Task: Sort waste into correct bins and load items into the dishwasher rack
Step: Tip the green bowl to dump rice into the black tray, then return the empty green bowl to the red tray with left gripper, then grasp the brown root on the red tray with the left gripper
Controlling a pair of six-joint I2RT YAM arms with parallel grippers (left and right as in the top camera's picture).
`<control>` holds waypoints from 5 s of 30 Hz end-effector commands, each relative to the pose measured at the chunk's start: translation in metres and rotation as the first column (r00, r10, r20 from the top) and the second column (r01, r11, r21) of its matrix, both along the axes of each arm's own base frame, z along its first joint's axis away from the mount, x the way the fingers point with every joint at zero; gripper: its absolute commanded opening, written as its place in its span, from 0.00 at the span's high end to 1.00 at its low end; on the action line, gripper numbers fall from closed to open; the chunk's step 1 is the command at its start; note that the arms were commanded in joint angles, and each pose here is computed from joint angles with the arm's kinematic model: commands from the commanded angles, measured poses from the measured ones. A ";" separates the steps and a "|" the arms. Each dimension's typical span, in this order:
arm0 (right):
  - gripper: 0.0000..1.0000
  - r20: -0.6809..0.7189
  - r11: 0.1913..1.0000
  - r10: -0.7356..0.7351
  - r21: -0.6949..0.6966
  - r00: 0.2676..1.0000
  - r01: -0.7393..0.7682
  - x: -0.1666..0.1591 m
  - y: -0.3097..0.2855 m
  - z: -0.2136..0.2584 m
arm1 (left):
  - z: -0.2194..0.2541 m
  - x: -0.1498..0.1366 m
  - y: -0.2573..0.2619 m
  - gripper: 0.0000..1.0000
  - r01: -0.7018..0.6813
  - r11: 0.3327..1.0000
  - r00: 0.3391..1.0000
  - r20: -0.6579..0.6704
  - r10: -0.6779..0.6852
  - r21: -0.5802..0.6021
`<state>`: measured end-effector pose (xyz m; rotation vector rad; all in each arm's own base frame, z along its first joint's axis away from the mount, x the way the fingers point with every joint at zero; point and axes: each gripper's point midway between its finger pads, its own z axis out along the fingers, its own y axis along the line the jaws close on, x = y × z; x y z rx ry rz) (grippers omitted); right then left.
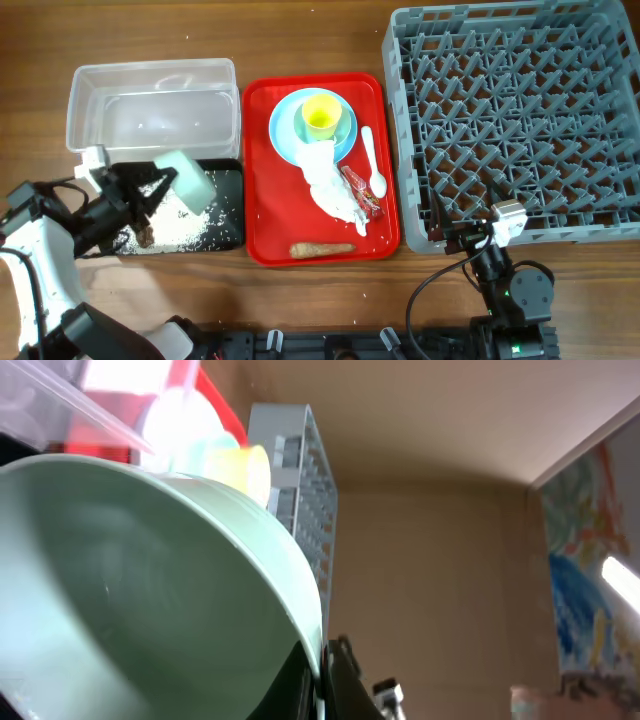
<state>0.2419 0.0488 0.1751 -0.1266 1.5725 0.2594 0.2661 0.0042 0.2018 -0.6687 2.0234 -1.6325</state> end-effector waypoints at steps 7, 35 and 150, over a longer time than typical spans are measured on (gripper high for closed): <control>0.00 0.007 1.000 0.003 -0.003 1.000 -0.003 0.000 0.000 0.001 | -0.015 -0.002 -0.072 0.96 0.259 0.933 0.966 -0.059 -0.253 0.251; 0.00 0.007 1.000 0.004 -0.003 1.000 -0.004 0.000 0.001 0.001 | -0.133 0.008 -0.194 0.96 0.201 0.182 0.971 -0.170 -0.171 0.963; 0.00 0.007 1.000 0.003 -0.003 1.000 -0.003 0.000 0.000 0.001 | -0.202 -0.087 -0.236 0.50 0.391 -0.384 0.323 -0.516 -0.793 0.836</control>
